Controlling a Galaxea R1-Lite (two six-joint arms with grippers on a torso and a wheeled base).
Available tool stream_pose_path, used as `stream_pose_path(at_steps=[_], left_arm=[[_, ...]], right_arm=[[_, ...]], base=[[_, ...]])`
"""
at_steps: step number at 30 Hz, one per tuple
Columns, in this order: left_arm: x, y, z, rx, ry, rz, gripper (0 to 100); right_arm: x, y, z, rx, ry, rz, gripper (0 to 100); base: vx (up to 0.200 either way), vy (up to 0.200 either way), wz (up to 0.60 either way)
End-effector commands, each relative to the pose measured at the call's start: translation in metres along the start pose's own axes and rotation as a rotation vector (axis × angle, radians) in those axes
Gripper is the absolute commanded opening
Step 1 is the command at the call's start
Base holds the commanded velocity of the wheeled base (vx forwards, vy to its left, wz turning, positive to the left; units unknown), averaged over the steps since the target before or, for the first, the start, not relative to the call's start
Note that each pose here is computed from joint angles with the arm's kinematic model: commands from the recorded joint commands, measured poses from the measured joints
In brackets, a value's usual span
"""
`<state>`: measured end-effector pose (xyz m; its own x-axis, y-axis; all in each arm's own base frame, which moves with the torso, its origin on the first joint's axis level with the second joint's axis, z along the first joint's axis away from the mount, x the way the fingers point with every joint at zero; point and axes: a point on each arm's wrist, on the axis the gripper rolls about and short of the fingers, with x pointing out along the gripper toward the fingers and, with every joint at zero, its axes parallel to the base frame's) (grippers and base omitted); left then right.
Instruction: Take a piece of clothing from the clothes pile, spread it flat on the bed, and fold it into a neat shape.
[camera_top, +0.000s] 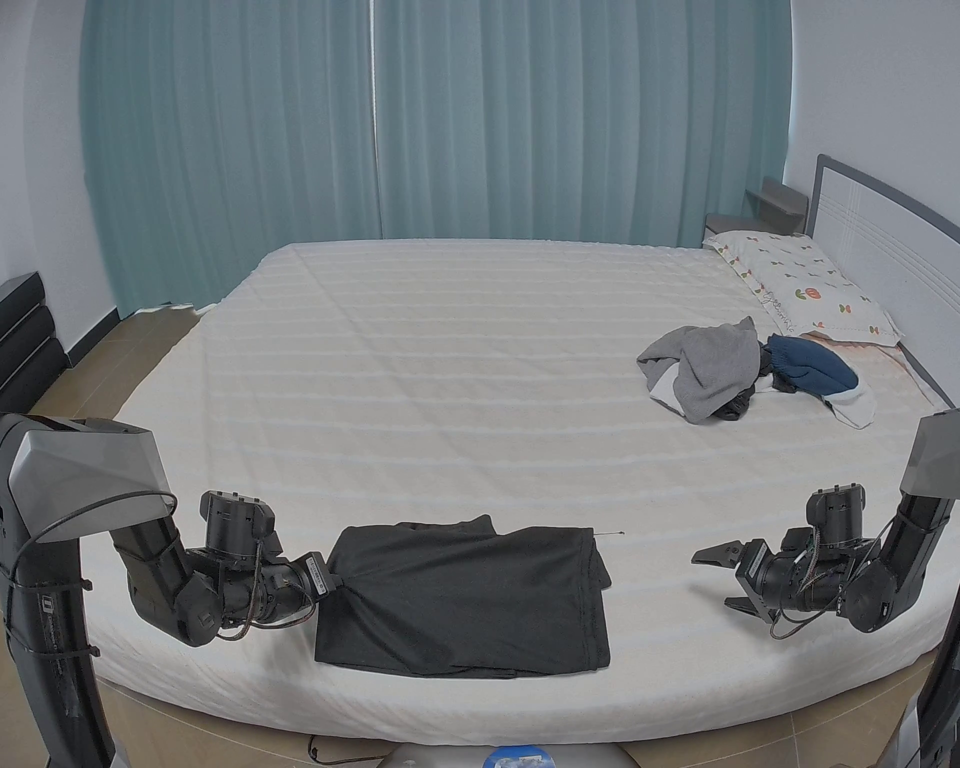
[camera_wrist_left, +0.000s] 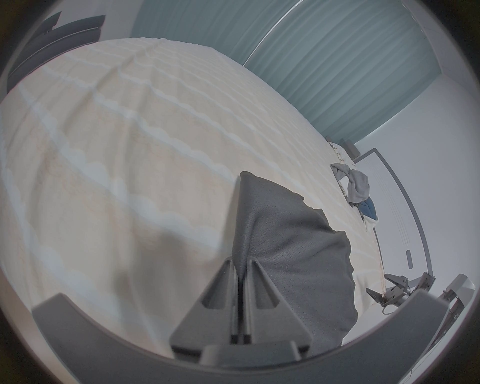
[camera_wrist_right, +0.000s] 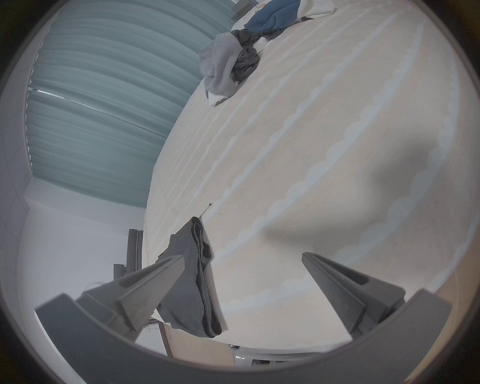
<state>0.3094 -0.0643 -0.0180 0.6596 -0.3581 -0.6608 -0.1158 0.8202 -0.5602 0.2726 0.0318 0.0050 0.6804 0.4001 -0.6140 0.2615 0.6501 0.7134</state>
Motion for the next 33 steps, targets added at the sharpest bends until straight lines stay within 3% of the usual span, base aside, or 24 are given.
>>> stream_pose_path(at_steps=[1, 13, 33], left_arm=[[0.0, 0.0, 0.0, 0.0, 0.0, 0.0, 0], [-0.001, 0.0, -0.003, 0.002, 0.009, 0.003, 0], [-0.005, -0.002, -0.019, 0.016, 0.05, 0.029, 0]], right_arm=[[0.0, 0.0, 0.0, 0.001, 0.003, -0.001, 100], [0.0, 0.0, 0.0, 0.0, 0.001, -0.001, 100], [0.0, 0.0, -0.001, -0.001, 0.0, 0.0, 100]], base=[[0.0, 0.2, 0.0], [0.0, 0.2, 0.0], [0.0, 0.0, 0.0]])
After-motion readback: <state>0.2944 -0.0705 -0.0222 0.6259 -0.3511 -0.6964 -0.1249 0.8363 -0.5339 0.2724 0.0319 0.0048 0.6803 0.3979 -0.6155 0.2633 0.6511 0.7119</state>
